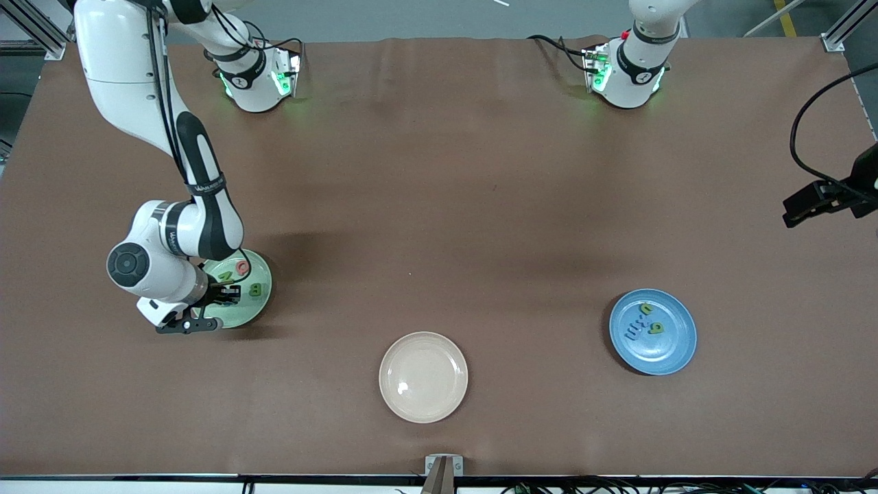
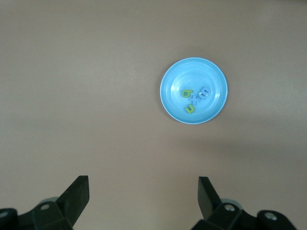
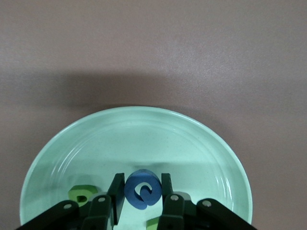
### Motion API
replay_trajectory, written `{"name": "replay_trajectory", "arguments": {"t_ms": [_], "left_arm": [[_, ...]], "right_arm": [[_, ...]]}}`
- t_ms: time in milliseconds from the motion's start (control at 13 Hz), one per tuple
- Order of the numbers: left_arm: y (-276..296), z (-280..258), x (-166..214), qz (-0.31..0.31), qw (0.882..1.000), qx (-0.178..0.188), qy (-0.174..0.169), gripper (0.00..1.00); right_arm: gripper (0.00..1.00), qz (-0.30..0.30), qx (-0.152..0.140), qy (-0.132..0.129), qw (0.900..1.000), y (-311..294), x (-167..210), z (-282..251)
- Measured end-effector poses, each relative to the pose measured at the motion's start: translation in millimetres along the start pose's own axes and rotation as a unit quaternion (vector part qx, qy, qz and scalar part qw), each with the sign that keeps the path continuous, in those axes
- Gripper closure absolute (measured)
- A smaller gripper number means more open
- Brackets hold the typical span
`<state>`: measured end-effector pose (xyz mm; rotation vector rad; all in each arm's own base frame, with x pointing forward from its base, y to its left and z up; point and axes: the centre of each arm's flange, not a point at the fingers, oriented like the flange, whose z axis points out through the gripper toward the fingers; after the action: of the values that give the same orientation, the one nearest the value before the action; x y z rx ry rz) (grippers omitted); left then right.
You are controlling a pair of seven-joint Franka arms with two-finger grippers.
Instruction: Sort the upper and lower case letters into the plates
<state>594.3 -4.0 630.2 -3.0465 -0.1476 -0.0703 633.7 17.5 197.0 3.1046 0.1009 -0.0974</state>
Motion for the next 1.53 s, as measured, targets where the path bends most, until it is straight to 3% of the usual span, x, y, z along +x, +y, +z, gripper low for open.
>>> {"name": "replay_trajectory", "arguments": {"t_ms": [230, 384, 614, 844, 1074, 1304, 1534], "left_arm": [[1, -3, -3, 0.002, 1.0, -0.011, -0.003, 0.0], [-2, -4, -6, -0.002, 1.0, -0.021, -0.007, 0.0], [9, 4, -17, -0.003, 0.999, -0.025, -0.023, 0.0], [20, 5, -32, 0.001, 0.999, -0.023, -0.03, 0.0], [28, 10, -44, 0.007, 0.999, -0.019, -0.032, 0.0], [32, 16, -49, 0.01, 0.999, -0.018, -0.026, 0.0], [36, 9, -54, 0.014, 1.0, -0.019, -0.019, 0.0]], "right_arm": [[0.65, 0.002, 0.001, -0.004, 1.0, 0, -1, 6], [0.59, 0.003, 0.002, -0.005, 1.0, 0, 0, 7], [0.3, 0.001, 0.004, -0.003, 1.0, -2, 5, 0], [0.0, 0.0, 0.017, -0.024, 1.0, -8, 17, -30], [0.0, 0.032, 0.033, -0.059, 0.997, 0, 23, -97], [0.0, 0.042, 0.036, -0.099, 0.994, 27, 15, -197], [0.0, 0.05, 0.01, -0.094, 0.994, 47, 9, -275]]}}
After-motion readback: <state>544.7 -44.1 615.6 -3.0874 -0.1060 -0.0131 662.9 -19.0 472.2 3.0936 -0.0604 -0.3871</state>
